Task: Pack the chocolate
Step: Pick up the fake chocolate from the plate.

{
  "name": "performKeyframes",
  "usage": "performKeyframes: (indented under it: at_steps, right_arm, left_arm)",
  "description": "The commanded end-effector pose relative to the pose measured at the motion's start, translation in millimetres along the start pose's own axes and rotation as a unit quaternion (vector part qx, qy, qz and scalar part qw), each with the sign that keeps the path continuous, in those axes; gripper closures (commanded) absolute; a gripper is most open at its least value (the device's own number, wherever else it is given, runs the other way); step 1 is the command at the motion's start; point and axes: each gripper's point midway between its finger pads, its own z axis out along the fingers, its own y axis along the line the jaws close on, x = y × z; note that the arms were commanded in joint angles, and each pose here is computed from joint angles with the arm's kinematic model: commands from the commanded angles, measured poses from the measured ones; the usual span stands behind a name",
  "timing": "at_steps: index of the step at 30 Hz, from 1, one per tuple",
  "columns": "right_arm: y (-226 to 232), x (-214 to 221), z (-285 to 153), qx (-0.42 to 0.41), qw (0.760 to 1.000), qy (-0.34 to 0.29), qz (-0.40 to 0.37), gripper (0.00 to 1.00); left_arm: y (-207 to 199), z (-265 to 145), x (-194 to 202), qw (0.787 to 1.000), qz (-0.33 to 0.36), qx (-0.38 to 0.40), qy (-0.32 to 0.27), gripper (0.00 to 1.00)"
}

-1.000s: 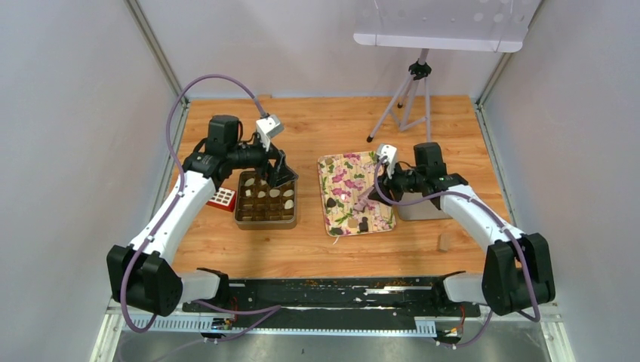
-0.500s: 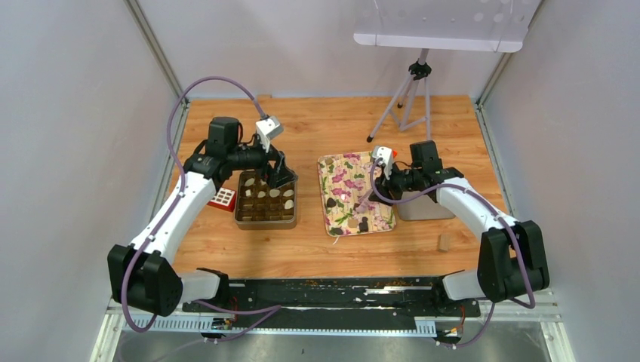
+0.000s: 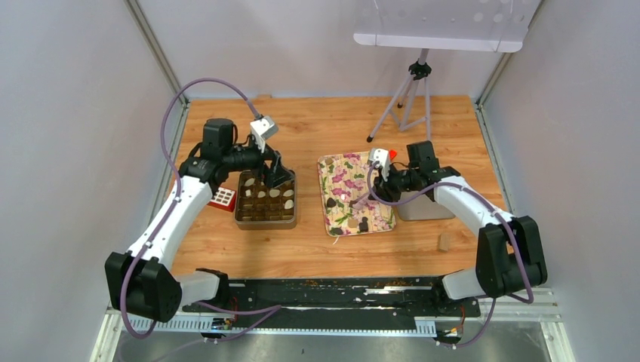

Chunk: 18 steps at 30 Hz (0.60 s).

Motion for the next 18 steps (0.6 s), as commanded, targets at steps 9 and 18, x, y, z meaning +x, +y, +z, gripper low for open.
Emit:
performKeyframes:
  at_steps: [9, 18]
  right_arm:
    - [15.9, -118.4, -6.3, -0.036, 0.992, -0.097, -0.068, 0.88]
    - [48.0, -197.1, 29.4, -0.105, 0.977, -0.151, -0.103, 0.88]
  left_arm:
    - [53.4, -46.3, -0.7, 0.986, -0.027, -0.164, -0.022, 0.0]
    - [91.6, -102.5, 17.5, 0.945, -0.057, -0.321, -0.019, 0.0]
